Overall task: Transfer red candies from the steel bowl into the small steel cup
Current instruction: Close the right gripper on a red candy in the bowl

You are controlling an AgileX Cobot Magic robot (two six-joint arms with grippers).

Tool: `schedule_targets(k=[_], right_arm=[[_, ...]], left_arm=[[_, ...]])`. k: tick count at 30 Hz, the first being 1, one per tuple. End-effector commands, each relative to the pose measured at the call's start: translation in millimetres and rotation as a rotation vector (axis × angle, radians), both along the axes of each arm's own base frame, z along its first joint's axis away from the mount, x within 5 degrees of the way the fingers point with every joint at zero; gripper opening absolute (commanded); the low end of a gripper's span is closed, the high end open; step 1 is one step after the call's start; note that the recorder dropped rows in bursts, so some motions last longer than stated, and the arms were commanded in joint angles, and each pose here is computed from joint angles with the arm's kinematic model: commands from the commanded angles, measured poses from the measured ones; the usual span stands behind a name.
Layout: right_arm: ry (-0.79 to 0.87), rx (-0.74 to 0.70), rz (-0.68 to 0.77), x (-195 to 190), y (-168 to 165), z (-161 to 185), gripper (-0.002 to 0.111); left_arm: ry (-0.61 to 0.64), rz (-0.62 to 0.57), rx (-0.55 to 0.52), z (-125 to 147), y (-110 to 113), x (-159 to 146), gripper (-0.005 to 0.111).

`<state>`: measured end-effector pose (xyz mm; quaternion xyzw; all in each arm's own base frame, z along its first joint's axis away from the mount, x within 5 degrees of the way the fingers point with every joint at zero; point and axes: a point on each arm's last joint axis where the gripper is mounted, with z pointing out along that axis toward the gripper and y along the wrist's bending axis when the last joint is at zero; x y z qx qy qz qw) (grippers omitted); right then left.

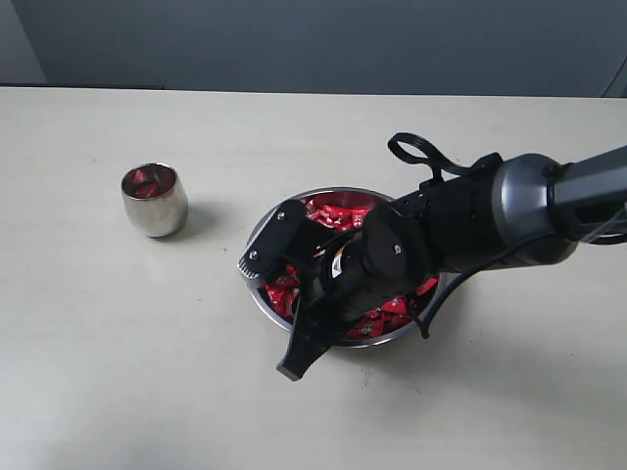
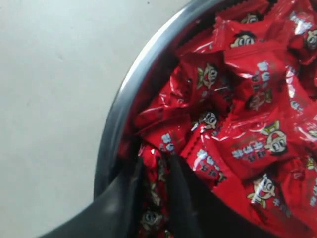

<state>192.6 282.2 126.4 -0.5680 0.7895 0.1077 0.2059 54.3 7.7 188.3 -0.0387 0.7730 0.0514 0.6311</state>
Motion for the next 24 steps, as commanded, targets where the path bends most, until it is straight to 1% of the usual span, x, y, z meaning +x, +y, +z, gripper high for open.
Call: schedule_targets(k=[1, 2, 4, 5, 14, 24], right_arm=[[0.004, -0.006, -0.006, -1, -1, -3, 0.017], [0.004, -0.006, -0.006, -1, -1, -3, 0.013], [0.004, -0.006, -0.006, -1, -1, -3, 0.0], [0.003, -0.002, -0.01, 0, -1, -3, -0.001], [-0.015, 0.011, -0.008, 1, 0, 0, -0.001], [-0.07, 0.079, -0.026, 6, -4, 25, -0.001]], left_arm=[[-0.003, 0.001, -0.004, -1, 0, 0, 0.0], [-0.003, 0.001, -0.004, -1, 0, 0, 0.0], [-0.003, 0.001, -0.004, -1, 0, 0, 0.0], [-0.003, 0.001, -0.004, -1, 0, 0, 0.0], [-0.003, 0.001, -0.004, -1, 0, 0, 0.0], [-0.003, 0.001, -0.004, -1, 0, 0, 0.0]])
